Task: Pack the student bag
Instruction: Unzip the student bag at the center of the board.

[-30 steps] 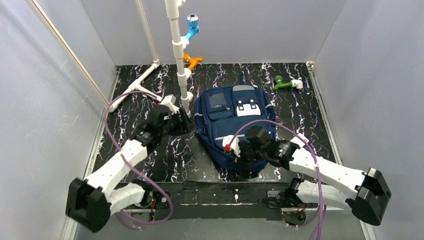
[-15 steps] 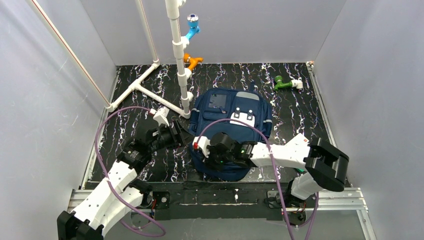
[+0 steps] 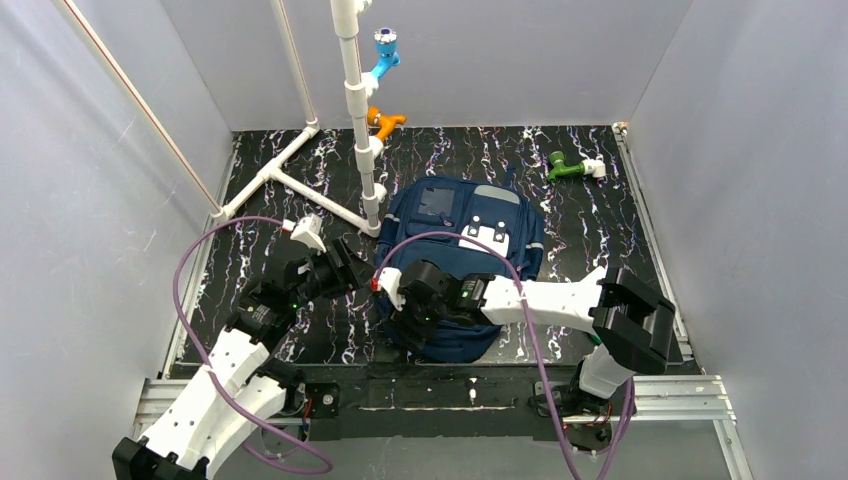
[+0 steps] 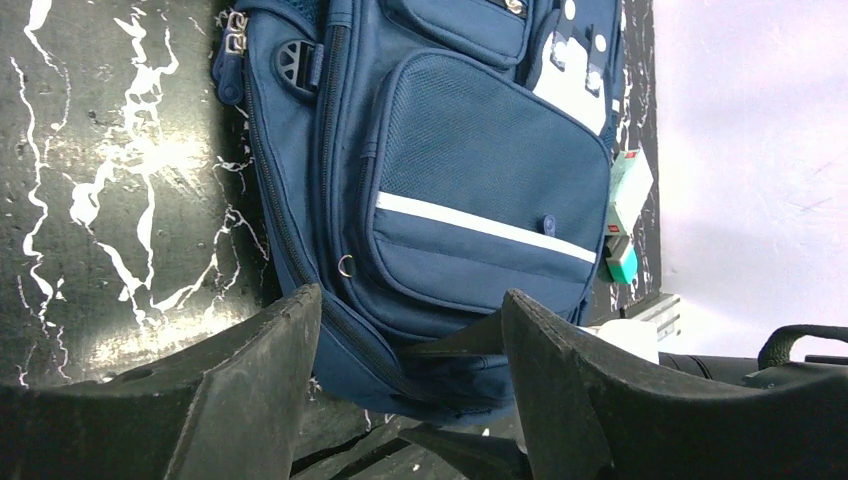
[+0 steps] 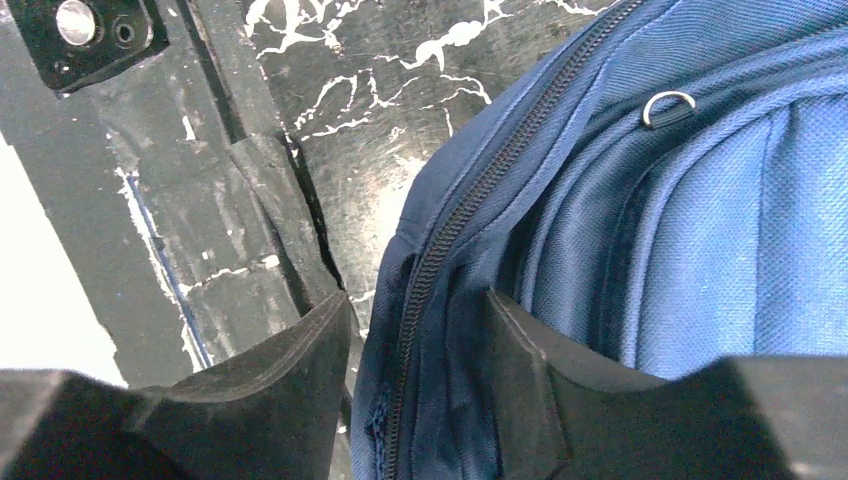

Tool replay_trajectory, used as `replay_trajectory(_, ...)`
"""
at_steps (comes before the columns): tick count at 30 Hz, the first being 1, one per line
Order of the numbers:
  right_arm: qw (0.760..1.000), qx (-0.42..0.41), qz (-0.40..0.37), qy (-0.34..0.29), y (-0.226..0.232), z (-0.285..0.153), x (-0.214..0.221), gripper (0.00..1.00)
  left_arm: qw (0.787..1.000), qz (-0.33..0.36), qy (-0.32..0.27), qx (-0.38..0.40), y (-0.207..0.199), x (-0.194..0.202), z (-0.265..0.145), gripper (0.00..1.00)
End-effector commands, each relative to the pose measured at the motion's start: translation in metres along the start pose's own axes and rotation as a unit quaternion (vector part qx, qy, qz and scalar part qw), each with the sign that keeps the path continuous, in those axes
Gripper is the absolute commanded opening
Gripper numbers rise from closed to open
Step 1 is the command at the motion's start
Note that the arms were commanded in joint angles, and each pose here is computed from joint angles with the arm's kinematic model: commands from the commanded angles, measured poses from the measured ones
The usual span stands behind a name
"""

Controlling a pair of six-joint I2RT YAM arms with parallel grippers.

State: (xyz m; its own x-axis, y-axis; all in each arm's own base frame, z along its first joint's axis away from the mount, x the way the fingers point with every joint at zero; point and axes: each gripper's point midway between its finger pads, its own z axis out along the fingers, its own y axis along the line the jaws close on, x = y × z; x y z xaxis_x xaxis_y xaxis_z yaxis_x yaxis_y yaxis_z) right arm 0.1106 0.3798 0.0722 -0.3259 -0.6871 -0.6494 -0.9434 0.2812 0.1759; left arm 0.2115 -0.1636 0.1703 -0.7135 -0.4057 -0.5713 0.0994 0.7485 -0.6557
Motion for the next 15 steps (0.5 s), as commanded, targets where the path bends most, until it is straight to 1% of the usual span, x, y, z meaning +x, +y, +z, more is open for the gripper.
replay_trajectory(1,0.997,0.037,-0.014,-0.062,-0.008,-0.027,-0.050,0.65,0.996,0.010,0.041,0.075,-0.035,0.012,-0.015,0.66)
replay_trajectory(2,0.997,0.039,-0.015,-0.063,-0.009,-0.034,-0.054,0.70,0.996,0.011,0.042,0.078,-0.037,0.011,-0.015,0.66)
replay_trajectory(8,0.998,0.045,-0.008,-0.053,-0.022,-0.067,-0.071,0.86,0.994,0.011,0.057,0.098,-0.047,0.011,-0.013,0.67)
replay_trajectory(10,0.998,0.039,-0.005,-0.046,-0.021,-0.075,-0.074,0.88,0.993,0.006,0.067,0.100,-0.048,0.014,-0.010,0.67)
replay_trajectory(12,0.998,0.020,-0.004,-0.062,-0.013,-0.083,-0.085,0.90,0.992,0.003,0.073,0.102,-0.048,0.016,-0.009,0.67)
replay_trajectory(13,0.997,0.019,0.003,-0.073,-0.012,-0.087,-0.090,0.95,0.992,0.003,0.072,0.103,-0.048,0.016,-0.008,0.68)
replay_trajectory(14,0.996,0.026,0.012,-0.084,-0.016,-0.091,-0.095,0.98,0.992,0.003,0.072,0.104,-0.048,0.016,-0.008,0.68)
replay_trajectory(15,0.995,0.036,0.019,-0.092,-0.021,-0.096,-0.098,0.98,0.992,0.004,0.072,0.104,-0.047,0.017,-0.008,0.68)
